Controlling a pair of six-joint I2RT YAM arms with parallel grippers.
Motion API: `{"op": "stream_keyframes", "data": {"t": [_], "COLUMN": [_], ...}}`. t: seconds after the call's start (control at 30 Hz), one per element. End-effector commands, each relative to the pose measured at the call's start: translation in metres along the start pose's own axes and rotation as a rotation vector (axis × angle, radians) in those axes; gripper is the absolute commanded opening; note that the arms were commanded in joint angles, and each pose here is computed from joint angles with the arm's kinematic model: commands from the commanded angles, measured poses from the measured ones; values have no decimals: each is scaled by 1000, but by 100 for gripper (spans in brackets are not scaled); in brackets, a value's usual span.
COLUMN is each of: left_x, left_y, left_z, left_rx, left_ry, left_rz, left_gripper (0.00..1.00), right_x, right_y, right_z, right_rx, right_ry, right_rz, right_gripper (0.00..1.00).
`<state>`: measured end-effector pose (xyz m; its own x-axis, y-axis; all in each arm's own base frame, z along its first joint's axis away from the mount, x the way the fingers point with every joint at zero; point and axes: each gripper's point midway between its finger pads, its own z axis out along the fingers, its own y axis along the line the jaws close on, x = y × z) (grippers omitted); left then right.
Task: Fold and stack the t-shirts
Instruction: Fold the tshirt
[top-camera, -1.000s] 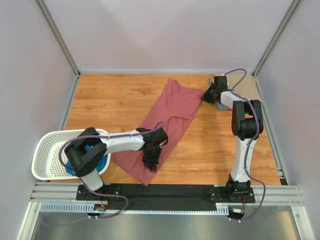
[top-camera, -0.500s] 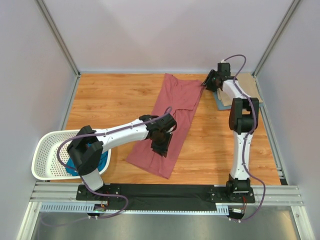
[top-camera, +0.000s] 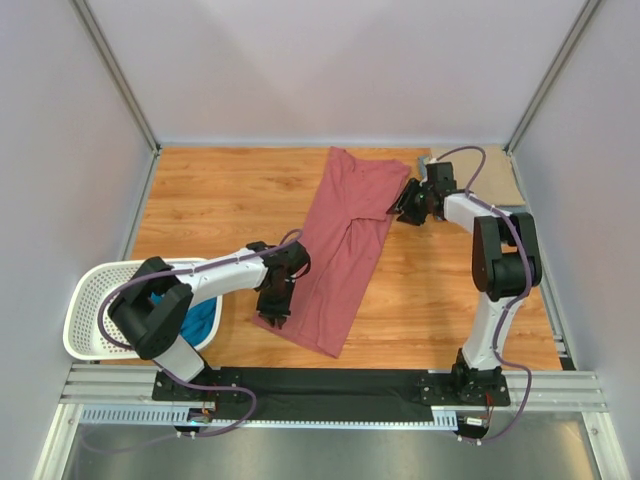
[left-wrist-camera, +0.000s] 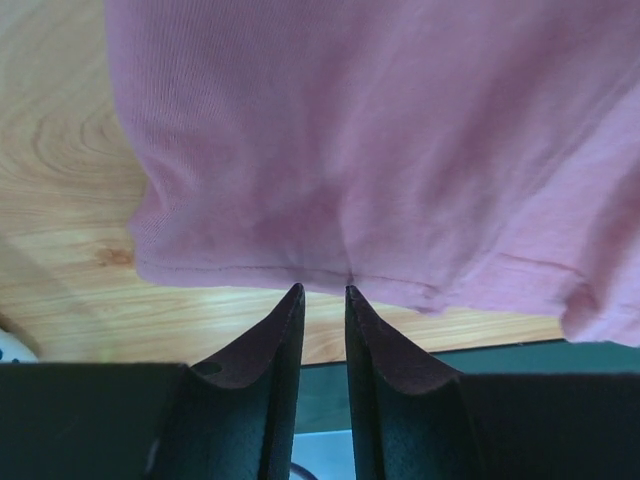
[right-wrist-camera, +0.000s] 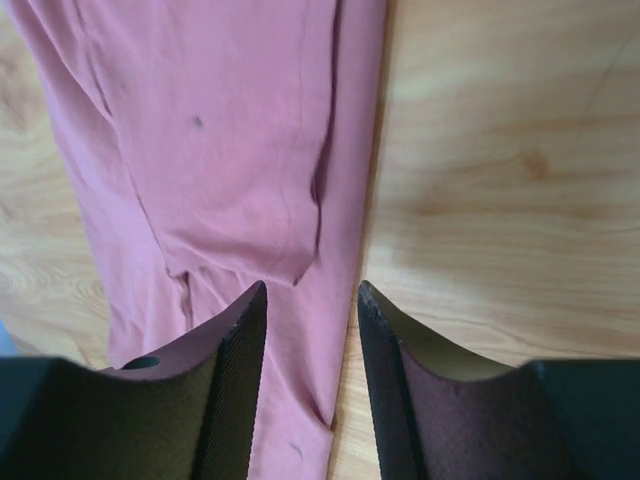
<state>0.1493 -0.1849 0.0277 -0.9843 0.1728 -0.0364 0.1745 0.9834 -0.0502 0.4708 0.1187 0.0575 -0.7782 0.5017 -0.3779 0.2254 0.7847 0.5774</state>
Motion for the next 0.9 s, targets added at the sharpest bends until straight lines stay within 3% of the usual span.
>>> {"op": "stream_keyframes", "data": {"t": [0.0, 0.17, 0.3, 0.37, 0.47, 0.6, 0.63, 0.73, 0.87], "left_x": [1, 18, 30, 39, 47, 50, 46, 35, 17], "left_y": [-3, -12, -31, -42, -55, -59, -63, -64, -41], "left_z": [8, 19, 19, 20, 18, 6, -2, -23, -39], "left_rx": [28, 92, 155, 170, 164, 148, 168, 178, 76], "left_ry": [-14, 28, 52, 76, 93, 88, 68, 4, -83], "left_rz": [-25, -77, -80, -70, -53, -58, -51, 0, 55], "left_gripper": [30, 29, 29, 29, 29, 30, 30, 32, 36], "right_x": [12, 30, 28, 15, -2, -17, -16, 0, 35], "right_y": [13, 1, -8, -5, -8, -9, -6, -7, 1], "right_z": [8, 28, 43, 46, 51, 44, 40, 17, -39], "right_rx": [-66, -55, -28, -9, 11, 15, 8, 45, 94], "right_ry": [1, 48, 69, 65, 71, 79, 92, 147, 159], "right_rz": [-11, -19, -52, -81, -117, -111, -116, -98, -106], "right_gripper": [43, 36, 21, 8, 1, 9, 19, 37, 47]}}
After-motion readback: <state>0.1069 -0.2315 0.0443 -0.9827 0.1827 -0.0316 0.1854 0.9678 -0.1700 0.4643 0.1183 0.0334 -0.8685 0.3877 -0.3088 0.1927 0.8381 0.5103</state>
